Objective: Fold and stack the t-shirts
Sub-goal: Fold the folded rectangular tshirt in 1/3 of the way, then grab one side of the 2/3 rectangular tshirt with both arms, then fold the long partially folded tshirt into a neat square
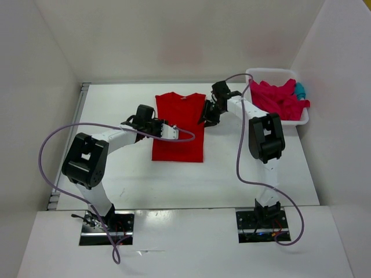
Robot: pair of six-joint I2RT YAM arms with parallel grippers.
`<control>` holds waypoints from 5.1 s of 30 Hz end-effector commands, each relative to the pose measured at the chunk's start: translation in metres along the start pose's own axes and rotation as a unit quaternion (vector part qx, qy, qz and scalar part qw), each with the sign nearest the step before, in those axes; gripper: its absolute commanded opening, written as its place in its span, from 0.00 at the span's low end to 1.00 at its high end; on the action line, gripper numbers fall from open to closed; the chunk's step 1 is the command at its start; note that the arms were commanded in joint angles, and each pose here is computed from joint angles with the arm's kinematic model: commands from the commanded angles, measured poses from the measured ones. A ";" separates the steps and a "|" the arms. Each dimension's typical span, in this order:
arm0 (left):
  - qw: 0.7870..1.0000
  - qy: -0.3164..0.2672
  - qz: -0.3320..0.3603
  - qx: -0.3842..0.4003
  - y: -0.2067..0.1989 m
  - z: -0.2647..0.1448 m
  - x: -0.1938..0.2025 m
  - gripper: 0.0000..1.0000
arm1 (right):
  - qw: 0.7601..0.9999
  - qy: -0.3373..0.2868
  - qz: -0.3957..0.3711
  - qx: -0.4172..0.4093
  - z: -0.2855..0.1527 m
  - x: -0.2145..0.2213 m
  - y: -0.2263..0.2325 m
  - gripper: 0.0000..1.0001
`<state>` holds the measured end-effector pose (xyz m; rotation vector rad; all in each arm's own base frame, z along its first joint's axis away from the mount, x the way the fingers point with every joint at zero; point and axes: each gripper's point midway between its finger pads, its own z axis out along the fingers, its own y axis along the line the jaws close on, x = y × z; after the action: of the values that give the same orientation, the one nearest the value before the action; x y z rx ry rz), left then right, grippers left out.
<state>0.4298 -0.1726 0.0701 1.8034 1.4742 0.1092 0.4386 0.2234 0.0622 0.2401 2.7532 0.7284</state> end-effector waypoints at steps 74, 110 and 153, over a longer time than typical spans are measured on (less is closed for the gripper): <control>0.980 0.090 0.121 0.127 -0.133 -0.041 0.001 0.48 | 0.993 0.110 -0.028 0.015 -0.007 0.174 -0.026 0.64; 0.950 0.087 -0.086 0.287 -0.188 -0.156 -0.089 0.00 | 0.975 0.203 -0.094 -0.005 -0.137 0.261 -0.011 0.00; 0.966 0.072 -0.247 -0.008 0.045 -0.051 -0.039 0.00 | 0.992 0.057 -0.005 -0.115 -0.092 0.020 0.008 0.00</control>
<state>0.4002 -0.1820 0.1339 1.4723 2.0267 -0.0585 0.3693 0.1907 0.1300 0.1983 2.8172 1.0379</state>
